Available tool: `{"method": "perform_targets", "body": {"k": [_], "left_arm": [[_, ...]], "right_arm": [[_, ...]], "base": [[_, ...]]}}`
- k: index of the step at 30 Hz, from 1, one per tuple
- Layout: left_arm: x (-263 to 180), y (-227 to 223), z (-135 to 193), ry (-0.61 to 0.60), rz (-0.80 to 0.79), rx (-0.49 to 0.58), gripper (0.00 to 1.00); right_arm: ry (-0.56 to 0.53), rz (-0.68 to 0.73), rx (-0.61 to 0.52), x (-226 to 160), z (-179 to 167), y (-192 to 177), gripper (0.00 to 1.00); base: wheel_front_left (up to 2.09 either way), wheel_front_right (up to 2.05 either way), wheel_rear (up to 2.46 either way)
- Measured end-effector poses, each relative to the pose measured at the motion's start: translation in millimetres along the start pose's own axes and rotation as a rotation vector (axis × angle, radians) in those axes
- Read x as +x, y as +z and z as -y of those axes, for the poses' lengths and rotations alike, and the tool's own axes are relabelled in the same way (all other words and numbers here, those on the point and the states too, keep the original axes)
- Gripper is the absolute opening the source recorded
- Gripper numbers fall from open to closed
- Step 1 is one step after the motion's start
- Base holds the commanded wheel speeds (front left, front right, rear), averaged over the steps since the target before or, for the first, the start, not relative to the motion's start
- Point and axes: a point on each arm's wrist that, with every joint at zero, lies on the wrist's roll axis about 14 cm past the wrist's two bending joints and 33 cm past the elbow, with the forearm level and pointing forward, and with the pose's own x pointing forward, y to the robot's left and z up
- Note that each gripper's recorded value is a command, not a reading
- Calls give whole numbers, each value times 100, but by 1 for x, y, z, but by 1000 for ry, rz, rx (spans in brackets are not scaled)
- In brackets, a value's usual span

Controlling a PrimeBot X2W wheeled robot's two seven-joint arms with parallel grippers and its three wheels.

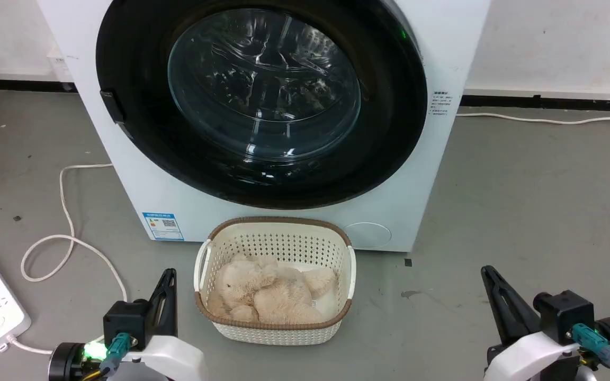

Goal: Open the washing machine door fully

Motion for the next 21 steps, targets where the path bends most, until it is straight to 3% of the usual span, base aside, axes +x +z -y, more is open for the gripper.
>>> {"method": "perform_targets", "body": {"k": [21], "left_arm": [[0, 0, 0, 0, 0, 0, 0]], "right_arm": [[0, 0, 0, 0, 0, 0, 0]], "base": [[0, 0, 0]]}}
